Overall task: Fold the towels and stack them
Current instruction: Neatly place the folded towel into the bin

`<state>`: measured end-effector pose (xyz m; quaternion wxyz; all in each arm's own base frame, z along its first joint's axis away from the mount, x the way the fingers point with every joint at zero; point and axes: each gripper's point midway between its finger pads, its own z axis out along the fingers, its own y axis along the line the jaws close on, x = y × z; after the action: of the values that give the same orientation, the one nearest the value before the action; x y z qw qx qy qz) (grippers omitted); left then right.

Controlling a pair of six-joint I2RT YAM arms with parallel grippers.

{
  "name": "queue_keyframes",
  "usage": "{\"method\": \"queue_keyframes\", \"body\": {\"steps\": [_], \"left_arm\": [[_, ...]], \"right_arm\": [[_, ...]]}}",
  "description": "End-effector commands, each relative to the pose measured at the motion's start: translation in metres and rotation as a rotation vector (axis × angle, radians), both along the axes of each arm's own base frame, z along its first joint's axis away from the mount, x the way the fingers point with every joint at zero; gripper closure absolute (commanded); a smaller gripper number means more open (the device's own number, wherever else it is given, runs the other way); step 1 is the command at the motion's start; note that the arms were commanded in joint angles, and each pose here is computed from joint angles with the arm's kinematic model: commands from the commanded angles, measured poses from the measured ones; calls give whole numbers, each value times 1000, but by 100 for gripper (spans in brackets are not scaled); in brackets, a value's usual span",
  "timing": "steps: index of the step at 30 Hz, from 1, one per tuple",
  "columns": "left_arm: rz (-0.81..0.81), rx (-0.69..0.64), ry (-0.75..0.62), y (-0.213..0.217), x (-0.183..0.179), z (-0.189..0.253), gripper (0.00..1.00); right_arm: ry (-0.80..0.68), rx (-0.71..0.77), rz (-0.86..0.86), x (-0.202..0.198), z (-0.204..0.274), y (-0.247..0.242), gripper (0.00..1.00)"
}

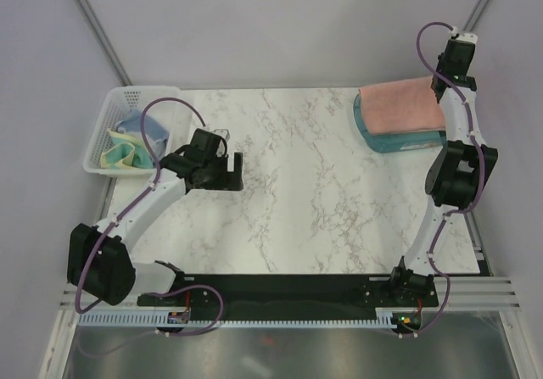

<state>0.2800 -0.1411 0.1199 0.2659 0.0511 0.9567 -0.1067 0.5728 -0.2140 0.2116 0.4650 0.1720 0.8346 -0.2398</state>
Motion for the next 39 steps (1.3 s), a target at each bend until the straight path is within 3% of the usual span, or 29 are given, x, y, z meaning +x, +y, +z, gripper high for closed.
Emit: {"method": "queue_keyframes", "body": {"steps": [1, 2, 6, 14, 20, 39], "left_arm": [[-34, -7, -80, -1, 5, 17, 0], [-34, -10, -85, -1, 4, 19, 0], [-16, 12, -98, 4, 6, 20, 0], [-14, 15, -111, 5, 7, 23, 0], [-12, 19, -108, 5, 8, 22, 0], [-19, 13, -106, 4, 7, 23, 0]], "right_arm": [[-104, 234, 125, 2, 5, 52, 62], [-71, 283, 142, 1, -16, 62, 73], [-27, 462, 161, 2, -65, 90, 83], [43, 581, 156, 19, -135, 101, 87], [129, 593, 119, 1, -174, 102, 87], [223, 558, 108, -41, -161, 104, 86]]}}
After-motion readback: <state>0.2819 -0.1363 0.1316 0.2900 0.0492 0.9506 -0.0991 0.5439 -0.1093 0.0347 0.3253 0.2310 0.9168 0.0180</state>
